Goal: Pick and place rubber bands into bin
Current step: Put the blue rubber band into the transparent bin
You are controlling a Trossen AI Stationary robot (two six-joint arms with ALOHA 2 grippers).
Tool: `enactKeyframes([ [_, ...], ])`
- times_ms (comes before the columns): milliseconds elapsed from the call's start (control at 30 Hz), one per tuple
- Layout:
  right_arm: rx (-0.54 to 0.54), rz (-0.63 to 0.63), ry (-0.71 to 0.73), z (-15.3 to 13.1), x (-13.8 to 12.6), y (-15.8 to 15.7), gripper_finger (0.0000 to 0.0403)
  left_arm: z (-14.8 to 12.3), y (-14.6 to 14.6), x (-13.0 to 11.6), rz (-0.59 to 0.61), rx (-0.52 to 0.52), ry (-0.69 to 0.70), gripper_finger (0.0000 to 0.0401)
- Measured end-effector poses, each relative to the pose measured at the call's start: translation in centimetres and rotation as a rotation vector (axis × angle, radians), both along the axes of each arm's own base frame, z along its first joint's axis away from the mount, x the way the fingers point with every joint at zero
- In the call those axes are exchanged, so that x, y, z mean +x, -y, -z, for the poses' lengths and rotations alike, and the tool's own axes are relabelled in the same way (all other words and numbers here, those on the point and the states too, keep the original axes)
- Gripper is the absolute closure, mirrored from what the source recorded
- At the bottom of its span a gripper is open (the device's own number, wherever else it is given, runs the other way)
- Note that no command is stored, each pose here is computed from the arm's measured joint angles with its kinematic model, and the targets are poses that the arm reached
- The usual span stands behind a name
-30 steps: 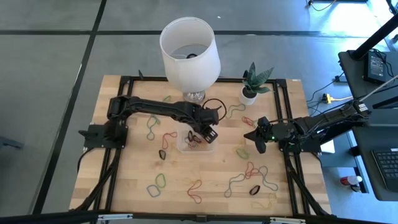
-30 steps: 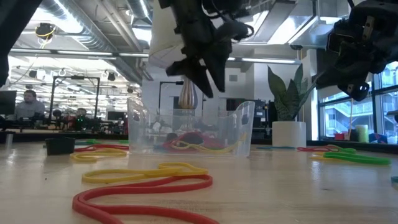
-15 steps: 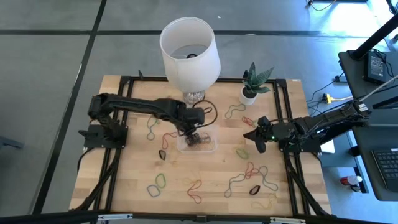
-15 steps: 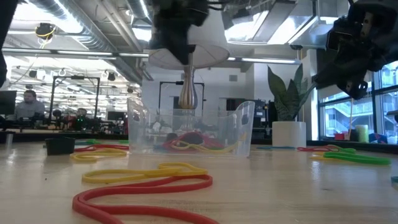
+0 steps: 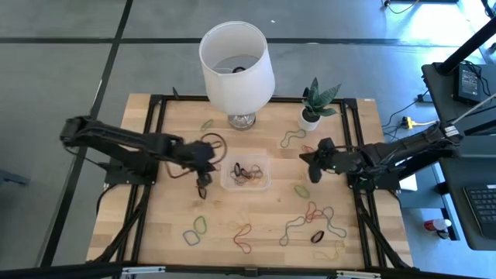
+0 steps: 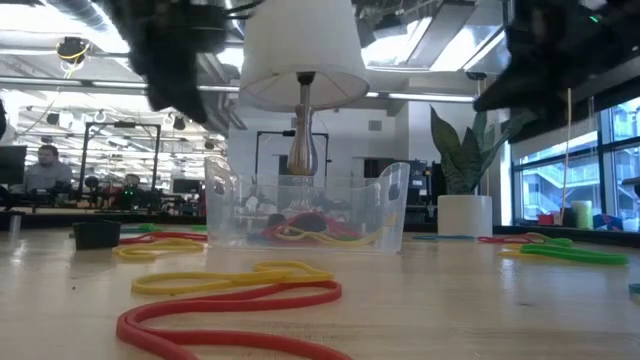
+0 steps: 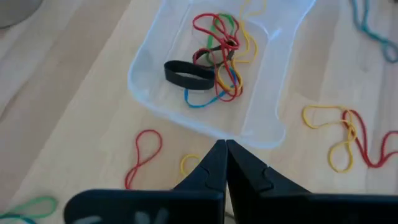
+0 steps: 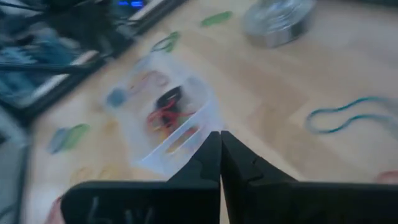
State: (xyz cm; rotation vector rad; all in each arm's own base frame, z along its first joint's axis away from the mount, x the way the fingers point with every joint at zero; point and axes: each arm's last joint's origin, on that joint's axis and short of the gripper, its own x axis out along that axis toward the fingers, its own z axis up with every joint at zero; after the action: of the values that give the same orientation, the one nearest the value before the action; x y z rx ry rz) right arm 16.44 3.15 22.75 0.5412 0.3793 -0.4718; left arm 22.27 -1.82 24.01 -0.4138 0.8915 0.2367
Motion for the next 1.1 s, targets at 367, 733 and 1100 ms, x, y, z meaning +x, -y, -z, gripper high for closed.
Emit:
enactKeyframes([
  [367,0.016,0.303,-0.349,-3.5,9.8,3.2,0.0402,-0.6,-1.1,-7.8,0.024,0.165,0.273,0.0400],
  [733,0.345,0.384,-0.683,2.3,15.6,10.6,0.0337,-2.0,-1.4,-9.8,0.037,0.286,0.377,0.0400],
  [1100,0.422,0.439,-0.825,7.2,16.1,13.6,0.0280,-1.5,-1.2,-10.0,0.102,0.228,0.323,0.0400],
])
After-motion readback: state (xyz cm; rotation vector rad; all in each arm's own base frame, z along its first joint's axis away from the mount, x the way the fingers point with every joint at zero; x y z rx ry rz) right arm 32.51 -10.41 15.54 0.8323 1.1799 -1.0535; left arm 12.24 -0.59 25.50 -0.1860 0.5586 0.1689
